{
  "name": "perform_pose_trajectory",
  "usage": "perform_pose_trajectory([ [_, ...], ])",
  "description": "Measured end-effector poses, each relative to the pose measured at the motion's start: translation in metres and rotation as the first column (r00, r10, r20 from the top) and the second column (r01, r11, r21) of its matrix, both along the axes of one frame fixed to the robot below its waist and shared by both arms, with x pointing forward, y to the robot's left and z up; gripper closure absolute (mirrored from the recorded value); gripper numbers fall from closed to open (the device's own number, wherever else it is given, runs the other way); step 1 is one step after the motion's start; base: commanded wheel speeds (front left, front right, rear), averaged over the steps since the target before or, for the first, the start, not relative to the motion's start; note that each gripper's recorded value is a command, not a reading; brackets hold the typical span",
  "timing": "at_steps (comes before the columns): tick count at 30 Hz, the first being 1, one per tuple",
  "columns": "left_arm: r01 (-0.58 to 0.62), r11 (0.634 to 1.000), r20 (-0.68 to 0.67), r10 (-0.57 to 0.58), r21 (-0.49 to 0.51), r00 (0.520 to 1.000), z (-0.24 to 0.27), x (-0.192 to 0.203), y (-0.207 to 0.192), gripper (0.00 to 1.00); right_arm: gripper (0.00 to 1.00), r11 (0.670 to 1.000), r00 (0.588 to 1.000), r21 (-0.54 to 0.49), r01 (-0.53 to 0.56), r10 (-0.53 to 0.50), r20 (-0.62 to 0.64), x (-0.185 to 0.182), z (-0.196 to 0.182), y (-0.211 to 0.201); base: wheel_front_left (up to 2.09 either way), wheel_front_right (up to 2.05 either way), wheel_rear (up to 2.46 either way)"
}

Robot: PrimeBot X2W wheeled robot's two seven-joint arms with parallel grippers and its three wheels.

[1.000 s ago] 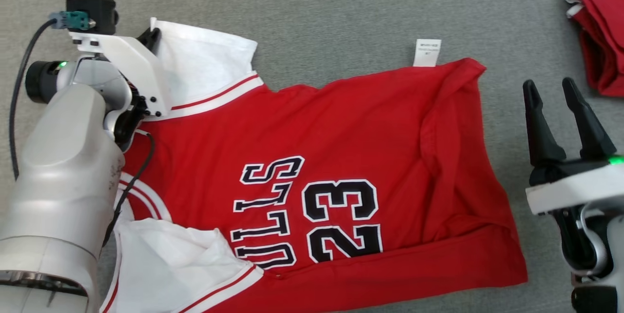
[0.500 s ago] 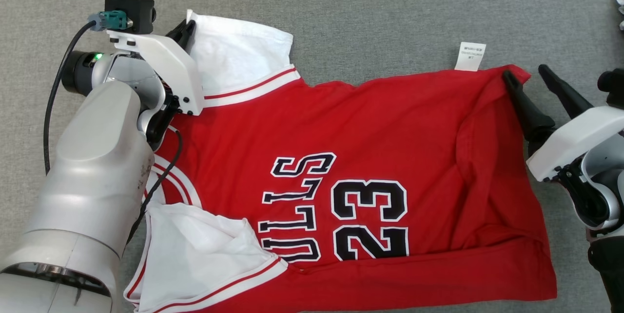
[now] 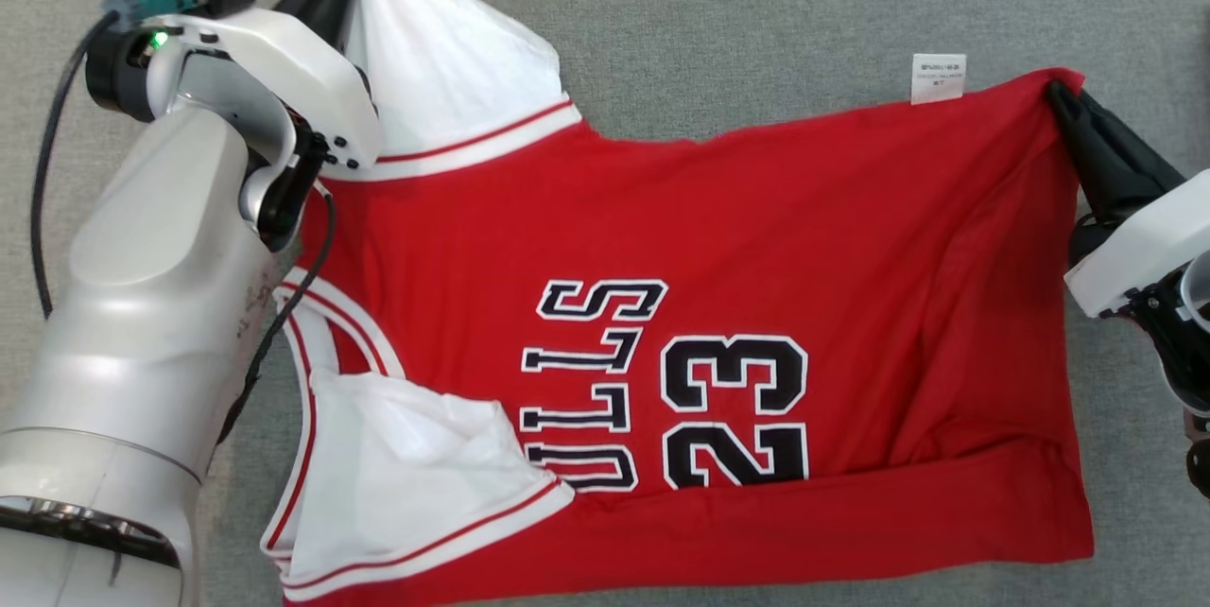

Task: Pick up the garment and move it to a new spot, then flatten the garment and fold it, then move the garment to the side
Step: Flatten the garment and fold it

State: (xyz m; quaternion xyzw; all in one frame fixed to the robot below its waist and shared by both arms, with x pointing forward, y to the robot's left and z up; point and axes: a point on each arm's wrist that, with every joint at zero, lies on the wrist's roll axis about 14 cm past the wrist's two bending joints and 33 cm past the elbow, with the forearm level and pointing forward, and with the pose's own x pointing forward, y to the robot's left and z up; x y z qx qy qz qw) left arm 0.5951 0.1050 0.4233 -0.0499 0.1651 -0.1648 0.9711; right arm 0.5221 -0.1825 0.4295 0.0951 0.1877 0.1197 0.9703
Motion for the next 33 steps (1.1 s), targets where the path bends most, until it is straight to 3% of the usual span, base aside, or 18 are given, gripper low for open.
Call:
perform_pose_trajectory([
  [8, -0.022, 0.998, 0.141, 0.031, -0.066, 0.99, 0.039, -0.002, 0.015, 1.0, 1.0, 0.998, 0.999, 0.058, 0.004, -0.006, 0.042, -0.008, 0.016, 0.003, 0.0, 0.0, 0.0],
  [17, -0.054, 0.983, 0.195, 0.089, -0.178, 0.977, 0.054, -0.059, 0.034, 1.0, 1.0, 0.981, 1.0, 0.194, 0.025, -0.022, -0.022, -0.052, 0.014, 0.006, 0.0, 0.0, 0.0],
  [26, -0.143, 0.956, 0.067, 0.165, -0.258, 0.984, 0.049, -0.153, 0.041, 1.0, 1.0, 0.951, 0.989, 0.282, 0.123, -0.093, -0.115, -0.088, -0.004, -0.005, 0.0, 0.0, 0.0],
  [33, -0.244, 0.922, -0.048, 0.241, -0.301, 0.969, 0.043, -0.201, 0.048, 1.0, 1.0, 0.927, 0.982, 0.331, 0.176, -0.142, -0.125, -0.104, -0.005, -0.009, 0.0, 0.0, 0.0],
])
